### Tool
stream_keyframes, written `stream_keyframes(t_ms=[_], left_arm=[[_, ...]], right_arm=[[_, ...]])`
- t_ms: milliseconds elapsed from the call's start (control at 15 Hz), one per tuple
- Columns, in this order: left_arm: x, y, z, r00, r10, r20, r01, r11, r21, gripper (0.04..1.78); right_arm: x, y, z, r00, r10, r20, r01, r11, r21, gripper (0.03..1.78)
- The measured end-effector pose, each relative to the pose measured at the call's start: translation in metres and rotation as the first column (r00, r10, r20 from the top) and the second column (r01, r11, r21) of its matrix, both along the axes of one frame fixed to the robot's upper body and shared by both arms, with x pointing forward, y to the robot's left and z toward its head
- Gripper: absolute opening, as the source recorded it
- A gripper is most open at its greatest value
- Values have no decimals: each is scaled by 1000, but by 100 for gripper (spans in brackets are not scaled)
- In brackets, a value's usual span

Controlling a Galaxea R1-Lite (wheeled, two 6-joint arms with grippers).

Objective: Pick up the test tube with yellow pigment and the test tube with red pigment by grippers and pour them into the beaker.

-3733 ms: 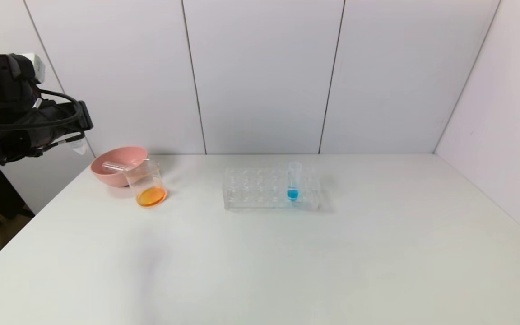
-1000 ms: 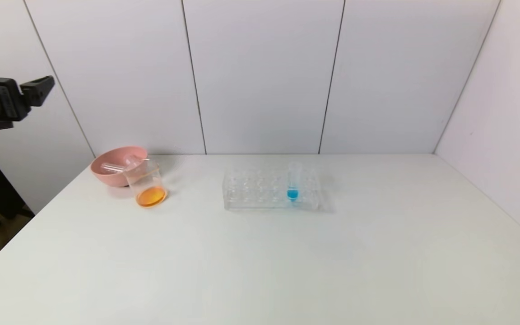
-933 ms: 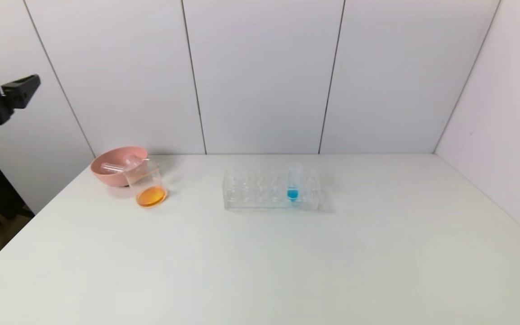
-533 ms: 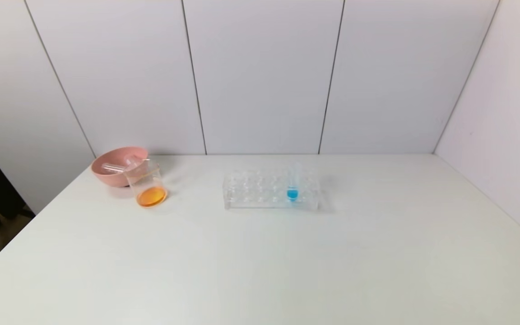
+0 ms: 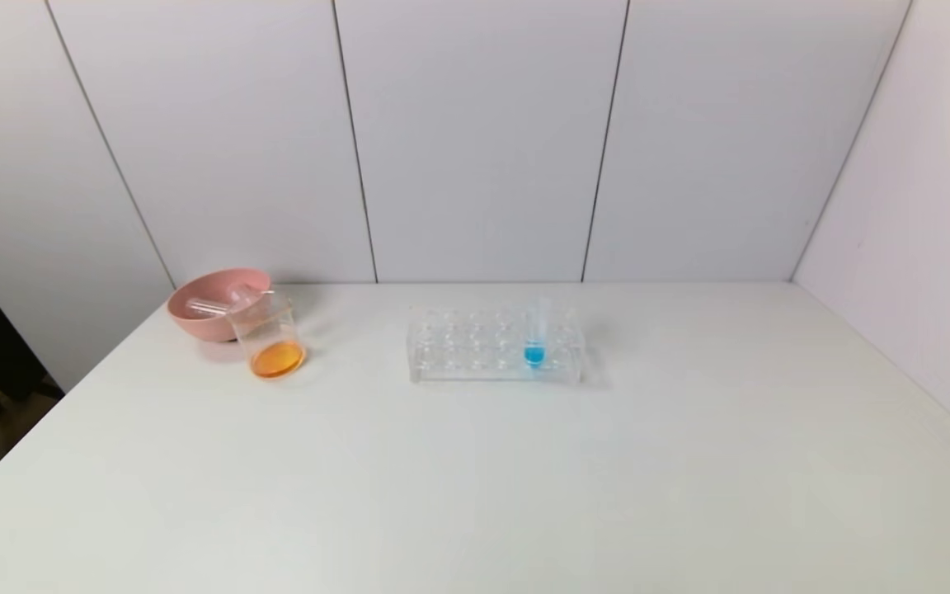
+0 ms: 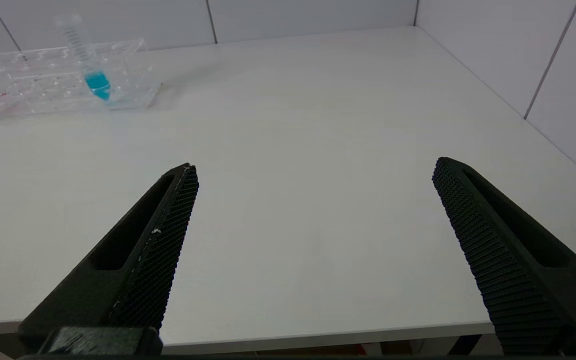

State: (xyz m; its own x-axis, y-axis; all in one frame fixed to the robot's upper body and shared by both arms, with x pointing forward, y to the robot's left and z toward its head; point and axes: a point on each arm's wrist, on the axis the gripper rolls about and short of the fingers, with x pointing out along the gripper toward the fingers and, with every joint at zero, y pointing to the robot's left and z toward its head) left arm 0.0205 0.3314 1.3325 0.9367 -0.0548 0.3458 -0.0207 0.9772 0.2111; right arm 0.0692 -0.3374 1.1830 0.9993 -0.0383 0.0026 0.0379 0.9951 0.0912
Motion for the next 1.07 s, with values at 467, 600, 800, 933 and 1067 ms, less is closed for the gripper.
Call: stream_keyframes(t_ms=[467, 600, 800, 933, 1067], left_arm=[[35, 3, -101, 994, 28, -108, -43, 990, -137, 178], [44, 3, -126, 982, 24, -188, -62, 978, -198, 178], [48, 3, -148, 941, -29, -337, -74, 954, -289, 178], [48, 3, -149, 941, -32, -336, -73, 953, -293, 178], [49, 3, -149, 942, -32, -334, -72, 953, -294, 178]], right_arm=[[0, 0, 0, 1000, 1, 0, -1, 1000, 0, 171], [0, 0, 0, 1000, 0, 0, 0, 1000, 0, 171], [0, 0, 0, 1000, 0, 0, 0, 1000, 0, 171], [0, 0, 0, 1000, 0, 0, 0, 1000, 0, 171], [0, 0, 0, 1000, 0, 0, 0, 1000, 0, 171]])
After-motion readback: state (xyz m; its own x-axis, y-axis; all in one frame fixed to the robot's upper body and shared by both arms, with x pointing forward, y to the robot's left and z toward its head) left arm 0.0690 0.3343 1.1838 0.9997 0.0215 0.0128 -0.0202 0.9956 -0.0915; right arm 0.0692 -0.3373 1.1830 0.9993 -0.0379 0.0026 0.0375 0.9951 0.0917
